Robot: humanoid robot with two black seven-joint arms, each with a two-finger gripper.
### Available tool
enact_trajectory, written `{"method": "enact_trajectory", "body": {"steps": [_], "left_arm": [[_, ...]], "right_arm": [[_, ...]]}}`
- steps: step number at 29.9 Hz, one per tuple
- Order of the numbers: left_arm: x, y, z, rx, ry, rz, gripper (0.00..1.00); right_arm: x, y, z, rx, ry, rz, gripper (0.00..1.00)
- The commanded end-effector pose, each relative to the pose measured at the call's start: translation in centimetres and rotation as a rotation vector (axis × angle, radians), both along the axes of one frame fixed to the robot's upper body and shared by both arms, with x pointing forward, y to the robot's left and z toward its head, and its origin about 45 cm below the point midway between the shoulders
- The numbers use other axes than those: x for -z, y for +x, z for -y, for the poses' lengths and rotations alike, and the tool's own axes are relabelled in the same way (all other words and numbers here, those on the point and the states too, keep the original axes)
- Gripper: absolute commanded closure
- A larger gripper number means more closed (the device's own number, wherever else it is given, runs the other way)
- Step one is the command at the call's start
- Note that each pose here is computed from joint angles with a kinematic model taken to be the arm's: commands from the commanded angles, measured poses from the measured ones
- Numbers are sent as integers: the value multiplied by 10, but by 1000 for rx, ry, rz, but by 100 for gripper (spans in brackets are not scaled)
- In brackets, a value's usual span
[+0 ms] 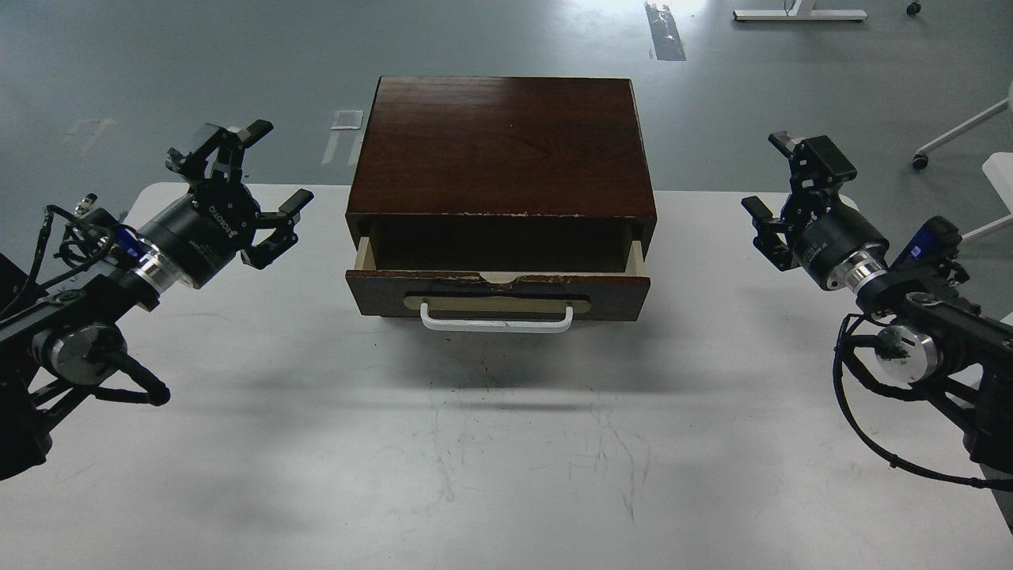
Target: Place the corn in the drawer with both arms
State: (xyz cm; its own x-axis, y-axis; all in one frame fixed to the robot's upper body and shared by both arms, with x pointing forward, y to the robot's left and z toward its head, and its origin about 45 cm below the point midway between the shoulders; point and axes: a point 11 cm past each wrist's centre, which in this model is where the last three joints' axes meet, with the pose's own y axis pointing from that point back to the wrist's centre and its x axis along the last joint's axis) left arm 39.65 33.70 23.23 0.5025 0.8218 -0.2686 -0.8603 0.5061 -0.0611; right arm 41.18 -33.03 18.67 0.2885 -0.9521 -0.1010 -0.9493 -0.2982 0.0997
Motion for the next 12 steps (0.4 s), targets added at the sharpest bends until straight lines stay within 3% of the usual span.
{"method": "enact_trajectory", "body": {"steps": [1, 12], "left_arm": [[3, 0, -6, -10, 0, -7, 1], [9, -2, -15, -33, 8, -22, 1]], "right_arm": [[20, -7, -19, -11, 37, -37, 0], [25, -9, -36, -36, 68, -45, 0]]}}
